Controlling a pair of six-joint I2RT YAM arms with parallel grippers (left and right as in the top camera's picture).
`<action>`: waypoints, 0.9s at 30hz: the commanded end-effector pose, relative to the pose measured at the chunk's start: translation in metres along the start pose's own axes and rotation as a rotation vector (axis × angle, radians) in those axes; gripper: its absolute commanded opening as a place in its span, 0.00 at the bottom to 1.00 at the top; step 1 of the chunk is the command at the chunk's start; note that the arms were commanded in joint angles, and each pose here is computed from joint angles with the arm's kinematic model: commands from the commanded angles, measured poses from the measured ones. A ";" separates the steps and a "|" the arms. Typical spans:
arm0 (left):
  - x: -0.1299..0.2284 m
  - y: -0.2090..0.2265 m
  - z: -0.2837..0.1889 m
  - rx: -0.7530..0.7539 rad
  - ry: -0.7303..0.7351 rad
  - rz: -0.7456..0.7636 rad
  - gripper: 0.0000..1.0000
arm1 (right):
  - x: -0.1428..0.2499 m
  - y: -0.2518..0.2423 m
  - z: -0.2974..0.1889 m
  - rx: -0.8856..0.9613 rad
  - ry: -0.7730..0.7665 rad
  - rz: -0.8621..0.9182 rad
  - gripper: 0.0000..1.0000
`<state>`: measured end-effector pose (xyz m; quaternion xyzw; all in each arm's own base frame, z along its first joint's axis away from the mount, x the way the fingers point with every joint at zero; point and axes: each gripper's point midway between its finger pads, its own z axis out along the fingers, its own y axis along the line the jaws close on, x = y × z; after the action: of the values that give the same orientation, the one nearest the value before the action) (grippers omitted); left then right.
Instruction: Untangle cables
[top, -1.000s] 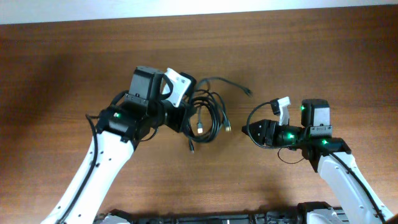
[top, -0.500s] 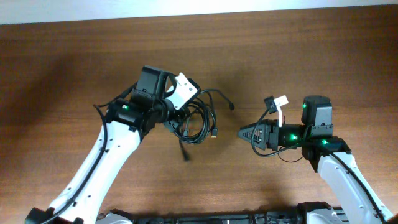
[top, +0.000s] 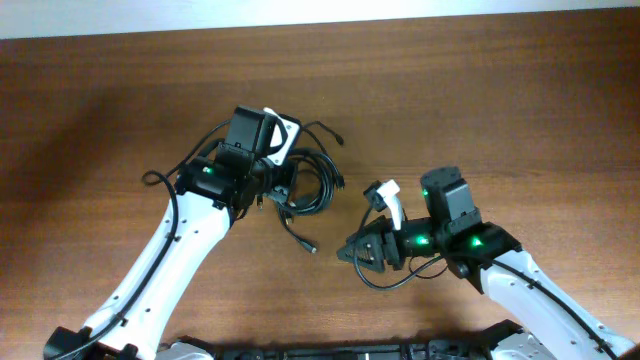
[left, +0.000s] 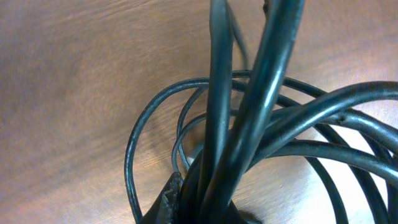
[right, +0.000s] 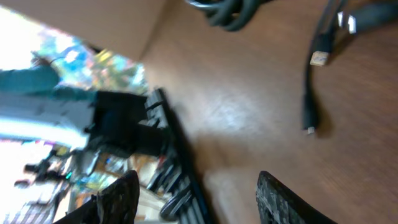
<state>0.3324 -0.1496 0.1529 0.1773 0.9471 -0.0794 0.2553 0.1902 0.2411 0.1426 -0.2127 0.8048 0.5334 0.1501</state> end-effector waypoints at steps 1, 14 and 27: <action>-0.006 0.006 -0.001 -0.036 -0.025 -0.238 0.00 | -0.026 -0.026 0.002 0.197 -0.141 0.177 0.58; -0.008 -0.052 -0.009 0.304 -0.051 0.184 0.00 | -0.083 -0.040 -0.012 0.225 -0.452 0.456 0.66; -0.008 -0.020 -0.007 0.242 -0.048 0.160 0.00 | -0.103 -0.050 -0.044 0.128 -0.491 0.490 0.68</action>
<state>0.3212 -0.1747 0.1590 0.2852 0.9111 -0.1580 0.2521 0.3044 0.2049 0.1642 0.1366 0.8093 0.5201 0.2364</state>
